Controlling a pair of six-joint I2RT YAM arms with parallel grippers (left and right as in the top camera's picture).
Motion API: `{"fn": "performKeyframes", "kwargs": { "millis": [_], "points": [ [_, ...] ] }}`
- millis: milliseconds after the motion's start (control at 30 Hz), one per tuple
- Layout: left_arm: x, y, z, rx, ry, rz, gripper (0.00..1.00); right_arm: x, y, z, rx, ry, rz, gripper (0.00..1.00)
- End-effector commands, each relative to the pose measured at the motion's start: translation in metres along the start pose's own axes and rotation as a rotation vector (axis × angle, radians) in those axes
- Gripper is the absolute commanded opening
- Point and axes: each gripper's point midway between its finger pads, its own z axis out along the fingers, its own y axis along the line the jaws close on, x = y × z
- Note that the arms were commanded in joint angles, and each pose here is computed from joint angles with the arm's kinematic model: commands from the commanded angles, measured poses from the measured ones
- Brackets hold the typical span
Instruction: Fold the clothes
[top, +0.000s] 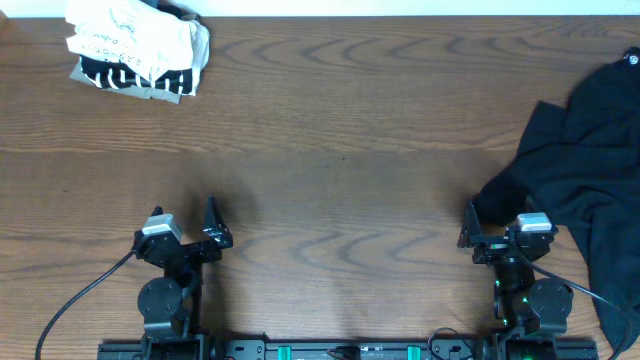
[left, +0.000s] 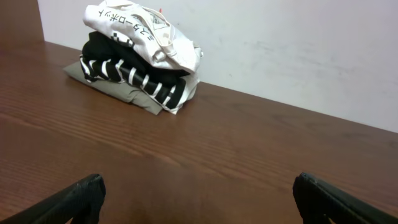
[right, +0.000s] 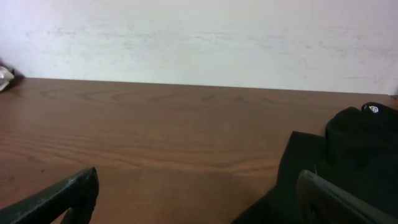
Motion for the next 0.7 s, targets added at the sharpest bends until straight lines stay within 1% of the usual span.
{"fn": "performKeyframes", "kwargs": {
  "millis": [0,667],
  "points": [
    [0.0160,0.0090,0.0008,-0.040,0.049,0.012,0.98,0.0016,0.0051,0.0001,-0.021,0.005,-0.012,0.99],
    [0.0160,0.0090,0.0008,-0.040,0.049,0.012,0.98,0.0016,0.0051,0.0001,-0.021,0.005,-0.012,0.99]
  ]
}}
